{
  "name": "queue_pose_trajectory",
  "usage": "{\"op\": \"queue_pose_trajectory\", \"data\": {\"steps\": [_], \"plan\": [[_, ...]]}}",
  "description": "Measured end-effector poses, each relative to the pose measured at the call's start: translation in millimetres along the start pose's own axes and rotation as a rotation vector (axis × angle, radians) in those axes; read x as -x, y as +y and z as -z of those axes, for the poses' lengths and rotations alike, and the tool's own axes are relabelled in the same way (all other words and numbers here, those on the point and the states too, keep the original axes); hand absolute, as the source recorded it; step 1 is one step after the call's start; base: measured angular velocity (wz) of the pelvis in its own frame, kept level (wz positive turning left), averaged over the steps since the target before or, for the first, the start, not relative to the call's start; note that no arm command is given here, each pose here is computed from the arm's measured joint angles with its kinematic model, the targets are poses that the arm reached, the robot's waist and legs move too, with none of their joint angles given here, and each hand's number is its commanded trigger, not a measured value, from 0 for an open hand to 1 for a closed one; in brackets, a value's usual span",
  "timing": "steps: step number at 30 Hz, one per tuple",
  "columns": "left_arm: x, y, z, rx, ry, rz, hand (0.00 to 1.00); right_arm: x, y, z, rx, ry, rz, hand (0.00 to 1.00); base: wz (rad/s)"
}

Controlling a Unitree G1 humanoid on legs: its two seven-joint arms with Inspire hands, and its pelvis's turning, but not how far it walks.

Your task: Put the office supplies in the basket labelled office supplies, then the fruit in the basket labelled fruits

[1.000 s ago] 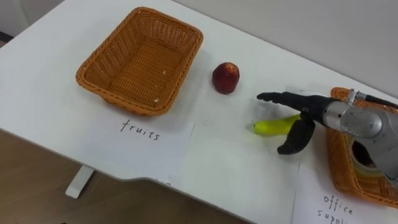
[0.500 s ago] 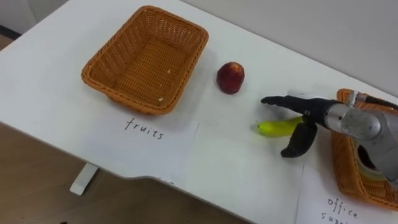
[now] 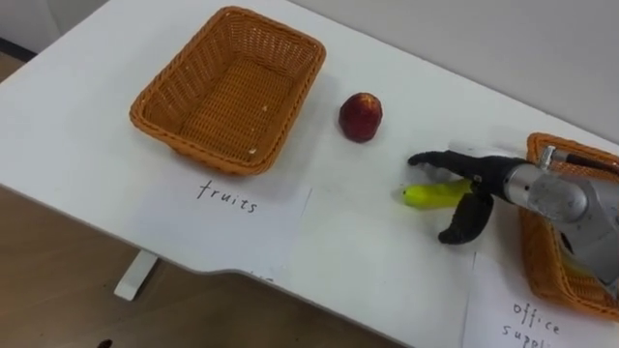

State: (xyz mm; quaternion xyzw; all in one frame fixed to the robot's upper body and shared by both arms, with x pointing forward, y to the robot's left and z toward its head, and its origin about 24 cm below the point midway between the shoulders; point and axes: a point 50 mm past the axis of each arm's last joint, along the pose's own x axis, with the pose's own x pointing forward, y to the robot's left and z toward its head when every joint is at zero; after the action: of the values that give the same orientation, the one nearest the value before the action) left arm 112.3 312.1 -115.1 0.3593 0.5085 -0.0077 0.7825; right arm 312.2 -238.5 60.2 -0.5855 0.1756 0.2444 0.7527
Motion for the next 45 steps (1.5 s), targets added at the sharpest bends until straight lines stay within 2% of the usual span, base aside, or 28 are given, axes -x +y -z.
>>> {"op": "queue_pose_trajectory", "data": {"steps": [15, 35, 40, 45], "plan": [[-1.5, -4.3, 1, -0.034, 0.018, 0.024, 0.00, -4, 7, 5, 0.028, 0.046, 0.000, 1.00, 0.01], [0.8, -5.2, 6, -0.039, 0.019, 0.002, 0.00, -2, 12, 0, 0.016, 0.012, -0.034, 1.00, 0.00], [2.5, -2.7, 12, -0.008, 0.027, -0.016, 0.00, 3, 1, -18, 0.004, -0.092, 0.017, 1.00, 0.00], [5.8, -8.4, 21, 0.005, 0.047, -0.012, 0.00, 16, -25, -28, -0.004, -0.160, 0.161, 1.00, -0.05]]}}
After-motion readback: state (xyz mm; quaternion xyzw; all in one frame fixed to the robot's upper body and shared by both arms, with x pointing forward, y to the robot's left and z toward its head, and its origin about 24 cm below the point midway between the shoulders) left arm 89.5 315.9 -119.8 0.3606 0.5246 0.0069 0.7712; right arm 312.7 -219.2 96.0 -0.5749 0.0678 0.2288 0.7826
